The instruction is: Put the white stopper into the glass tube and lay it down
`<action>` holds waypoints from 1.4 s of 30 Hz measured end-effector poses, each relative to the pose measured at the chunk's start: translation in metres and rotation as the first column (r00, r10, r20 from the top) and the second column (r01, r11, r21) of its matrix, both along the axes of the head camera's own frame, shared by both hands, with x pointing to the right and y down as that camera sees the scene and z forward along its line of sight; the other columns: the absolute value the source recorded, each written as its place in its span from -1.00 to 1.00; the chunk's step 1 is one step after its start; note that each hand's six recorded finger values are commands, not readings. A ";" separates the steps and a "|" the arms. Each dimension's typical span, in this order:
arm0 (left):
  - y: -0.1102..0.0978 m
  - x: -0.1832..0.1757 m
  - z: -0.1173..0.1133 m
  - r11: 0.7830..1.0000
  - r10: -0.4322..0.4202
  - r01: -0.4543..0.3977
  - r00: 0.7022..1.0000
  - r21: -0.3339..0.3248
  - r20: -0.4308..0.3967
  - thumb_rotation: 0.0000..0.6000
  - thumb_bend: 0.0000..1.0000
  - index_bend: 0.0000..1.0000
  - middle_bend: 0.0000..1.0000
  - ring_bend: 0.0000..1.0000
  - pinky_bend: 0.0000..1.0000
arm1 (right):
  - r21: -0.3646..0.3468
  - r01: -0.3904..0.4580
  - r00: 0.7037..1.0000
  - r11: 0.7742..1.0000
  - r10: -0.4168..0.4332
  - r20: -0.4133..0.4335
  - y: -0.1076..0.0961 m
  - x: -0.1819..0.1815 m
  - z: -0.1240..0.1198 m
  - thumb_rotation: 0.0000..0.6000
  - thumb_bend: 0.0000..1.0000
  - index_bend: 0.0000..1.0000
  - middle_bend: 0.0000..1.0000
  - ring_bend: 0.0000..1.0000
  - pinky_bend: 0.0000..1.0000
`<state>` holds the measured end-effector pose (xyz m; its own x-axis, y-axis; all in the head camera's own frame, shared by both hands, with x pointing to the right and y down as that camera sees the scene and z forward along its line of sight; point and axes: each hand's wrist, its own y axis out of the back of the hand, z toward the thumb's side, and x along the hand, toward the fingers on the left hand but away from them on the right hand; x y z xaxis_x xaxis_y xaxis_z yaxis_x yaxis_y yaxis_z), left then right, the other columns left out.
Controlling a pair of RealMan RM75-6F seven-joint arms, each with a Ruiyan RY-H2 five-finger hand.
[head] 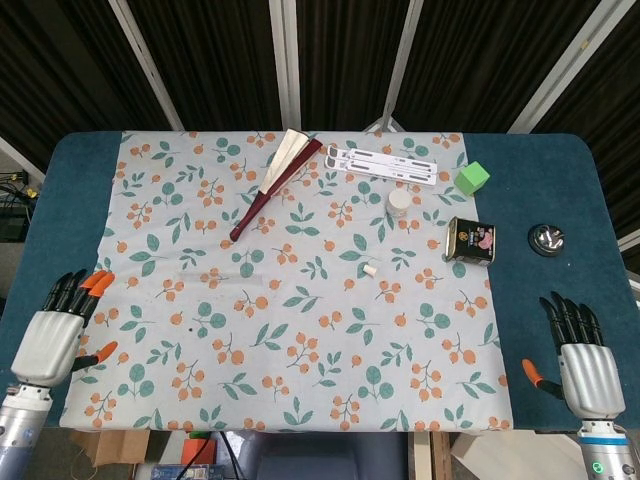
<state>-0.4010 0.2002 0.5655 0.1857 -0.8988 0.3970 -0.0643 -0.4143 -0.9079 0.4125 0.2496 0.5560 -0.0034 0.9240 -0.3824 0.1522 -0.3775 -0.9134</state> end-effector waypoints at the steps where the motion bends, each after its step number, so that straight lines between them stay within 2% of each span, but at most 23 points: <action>1: -0.006 0.005 0.003 1.000 0.002 -0.002 1.000 -0.007 0.004 1.00 -0.68 -0.68 -0.68 -1.00 -1.00 | -0.002 0.001 1.000 1.000 -0.001 0.001 0.000 -0.001 0.000 1.00 -0.41 -1.00 -1.00 -1.00 -1.00; 10: -0.058 0.044 0.039 0.995 0.027 -0.019 0.996 -0.093 0.089 1.00 -0.51 -0.57 -0.52 -1.00 -1.00 | -0.011 -0.013 1.000 1.000 0.013 0.009 -0.001 0.001 0.003 1.00 -0.41 -1.00 -1.00 -1.00 -1.00; 19: -0.092 0.082 0.080 0.988 0.064 -0.039 0.983 -0.148 0.173 1.00 -0.42 -0.38 -0.29 -1.00 -1.00 | -0.008 -0.020 1.000 1.000 0.021 0.016 -0.001 0.003 0.001 1.00 -0.41 -1.00 -1.00 -1.00 -1.00; 25: -0.099 0.096 0.107 0.984 0.053 -0.016 0.978 -0.180 0.202 1.00 -0.31 -0.24 -0.19 -0.97 -1.00 | -0.005 -0.028 0.999 1.000 0.028 0.020 -0.002 0.005 0.000 1.00 -0.41 -1.00 -1.00 -1.00 -1.00; 31: -0.100 0.109 0.126 0.981 0.075 -0.030 0.971 -0.194 0.229 1.00 -0.28 -0.22 -0.17 -0.94 -1.00 | -0.001 -0.027 0.999 1.000 0.027 0.022 -0.002 0.005 0.000 1.00 -0.41 -1.00 -1.00 -1.00 -1.00; 42: -0.095 0.121 0.147 0.973 0.117 -0.058 0.959 -0.224 0.257 1.00 -0.21 -0.19 -0.14 -0.94 -1.00 | 0.004 -0.031 0.999 1.000 0.031 0.023 -0.002 0.005 -0.001 1.00 -0.41 -1.00 -1.00 -1.00 -1.00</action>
<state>-0.2797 0.1051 0.7124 0.1212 -0.7734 0.6223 0.2127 -0.5921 -0.7773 0.4180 0.2475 0.5554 -0.0236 0.9253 -0.3786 0.1847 -0.3681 -0.9112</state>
